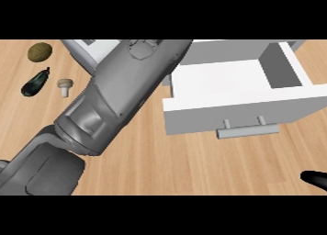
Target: Pick up the can, place it into the drawer and close the drawer
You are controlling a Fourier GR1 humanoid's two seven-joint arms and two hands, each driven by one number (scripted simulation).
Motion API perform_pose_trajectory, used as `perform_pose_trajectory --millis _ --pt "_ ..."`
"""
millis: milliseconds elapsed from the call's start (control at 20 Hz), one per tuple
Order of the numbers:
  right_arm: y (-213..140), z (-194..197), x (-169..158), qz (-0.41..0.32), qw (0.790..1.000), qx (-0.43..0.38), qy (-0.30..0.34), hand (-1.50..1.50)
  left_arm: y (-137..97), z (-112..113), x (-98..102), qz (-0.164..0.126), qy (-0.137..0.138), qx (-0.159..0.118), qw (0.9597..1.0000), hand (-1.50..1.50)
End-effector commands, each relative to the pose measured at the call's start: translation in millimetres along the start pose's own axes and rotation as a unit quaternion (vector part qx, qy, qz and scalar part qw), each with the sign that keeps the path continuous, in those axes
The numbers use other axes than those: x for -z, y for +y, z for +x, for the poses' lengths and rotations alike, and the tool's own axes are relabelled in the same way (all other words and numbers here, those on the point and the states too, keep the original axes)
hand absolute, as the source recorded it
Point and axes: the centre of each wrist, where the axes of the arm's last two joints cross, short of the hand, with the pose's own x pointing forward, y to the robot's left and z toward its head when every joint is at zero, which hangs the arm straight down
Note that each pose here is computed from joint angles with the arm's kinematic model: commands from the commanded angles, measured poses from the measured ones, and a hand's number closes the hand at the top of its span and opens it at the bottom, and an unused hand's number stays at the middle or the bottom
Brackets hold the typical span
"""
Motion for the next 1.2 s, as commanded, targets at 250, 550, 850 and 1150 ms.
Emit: perform_pose_trajectory --millis 250,550,850,1150 --pt "-1.5 8.6 4.1 0.012 0.999 -0.038 -0.025 -1.5 -4.1 4.6 0.4 0.052 -0.017 0.001 0.9985 -1.5" --pt "6.9 3.3 11.4 0.049 0.993 -0.086 -0.071 -1.5 1.7 -0.1 5.3 0.049 0.002 -0.021 0.9986 -1.5" --pt "21.9 3.9 37.2 0.072 0.973 -0.199 -0.094 -1.5 -4.1 15.1 1.6 0.04 -0.005 -0.055 0.9977 -1.5" --pt "51.1 -4.8 49.7 0.099 0.945 -0.291 -0.116 -1.5 -1.7 7.1 3.0 0.063 -0.012 -0.06 0.9961 -1.5"
